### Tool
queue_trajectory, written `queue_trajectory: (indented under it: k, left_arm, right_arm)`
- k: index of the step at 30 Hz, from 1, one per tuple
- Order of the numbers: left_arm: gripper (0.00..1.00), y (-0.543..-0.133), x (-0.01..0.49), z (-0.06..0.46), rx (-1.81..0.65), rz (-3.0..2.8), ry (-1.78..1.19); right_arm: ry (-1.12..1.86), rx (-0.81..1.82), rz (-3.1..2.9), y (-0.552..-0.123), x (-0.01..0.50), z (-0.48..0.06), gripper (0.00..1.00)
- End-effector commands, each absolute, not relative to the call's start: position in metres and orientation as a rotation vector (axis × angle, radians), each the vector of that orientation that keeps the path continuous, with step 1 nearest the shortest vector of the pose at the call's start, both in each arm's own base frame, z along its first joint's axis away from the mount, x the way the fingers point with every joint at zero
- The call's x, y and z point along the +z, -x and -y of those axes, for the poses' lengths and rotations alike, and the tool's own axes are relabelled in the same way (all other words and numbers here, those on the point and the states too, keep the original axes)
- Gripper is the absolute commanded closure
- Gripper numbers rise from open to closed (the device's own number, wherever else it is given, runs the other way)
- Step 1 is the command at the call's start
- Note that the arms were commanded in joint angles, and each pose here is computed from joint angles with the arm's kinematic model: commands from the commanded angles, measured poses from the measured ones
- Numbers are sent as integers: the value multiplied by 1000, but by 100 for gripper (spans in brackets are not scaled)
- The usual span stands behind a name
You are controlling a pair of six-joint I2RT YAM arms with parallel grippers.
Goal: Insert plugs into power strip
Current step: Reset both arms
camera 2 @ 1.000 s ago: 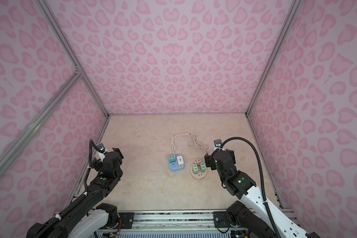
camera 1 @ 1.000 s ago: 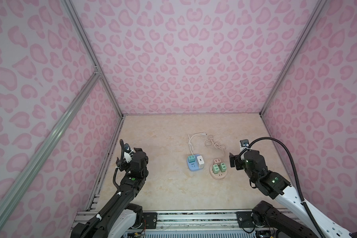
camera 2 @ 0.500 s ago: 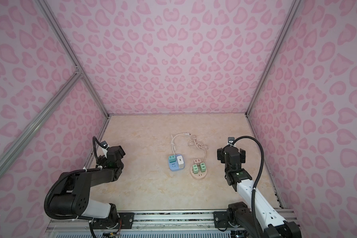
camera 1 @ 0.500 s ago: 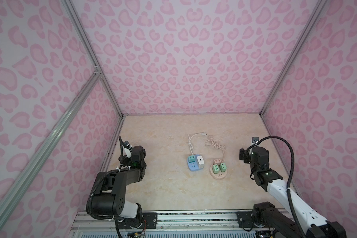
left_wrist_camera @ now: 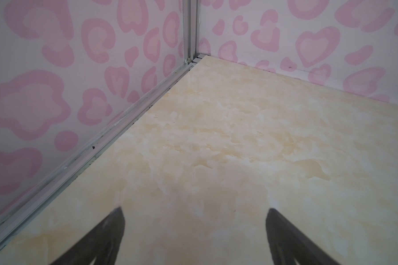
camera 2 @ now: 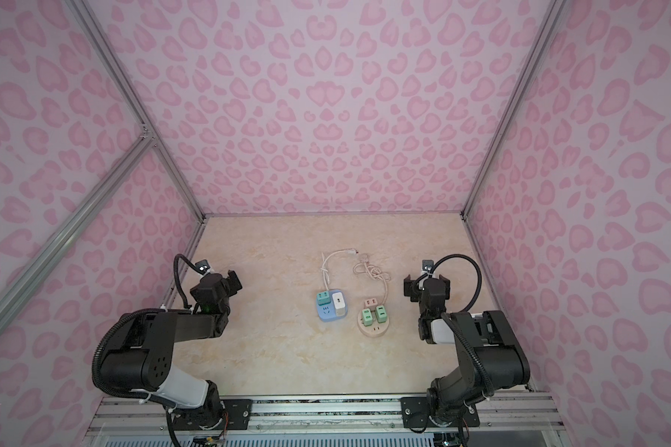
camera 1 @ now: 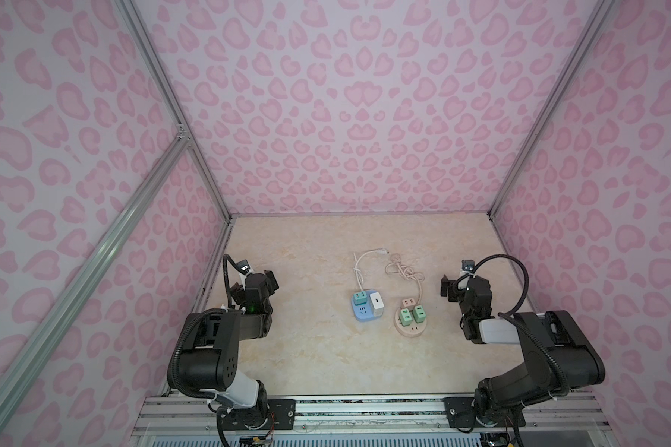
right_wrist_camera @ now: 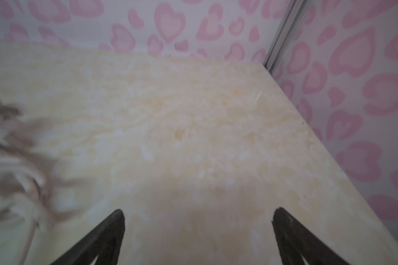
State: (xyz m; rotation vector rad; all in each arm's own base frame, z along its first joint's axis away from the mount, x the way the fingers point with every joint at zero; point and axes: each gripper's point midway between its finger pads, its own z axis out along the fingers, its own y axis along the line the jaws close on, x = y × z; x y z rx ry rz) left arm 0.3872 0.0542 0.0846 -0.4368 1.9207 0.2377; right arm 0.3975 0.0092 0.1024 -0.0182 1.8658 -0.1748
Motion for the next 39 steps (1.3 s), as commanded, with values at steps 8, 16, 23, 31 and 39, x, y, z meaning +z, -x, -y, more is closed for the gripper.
queue_trajectory:
  k: [8,16,23,31,39]
  left_arm:
    - [2,-392,94,-52,217,-1880,426]
    - [2,-392,93,-52,218,-1881,427]
    - [2,-391,93,-53,218,-1881,428]
    - [2,-376,100,-33,231,-1807,321]
    - [2,-384,92,-27,142,-1875,271]
  right_arm:
    - [10,-284,-1872,-391,97,-5,0]
    - [11,-212,-1913,-398,91,-4,0]
    - [57,-201,-1890,-396,95,-12,0]
    - [78,-259,-1770,-369,108,-19,0]
    - [88,-277,-1768,-372,107,-21,0]
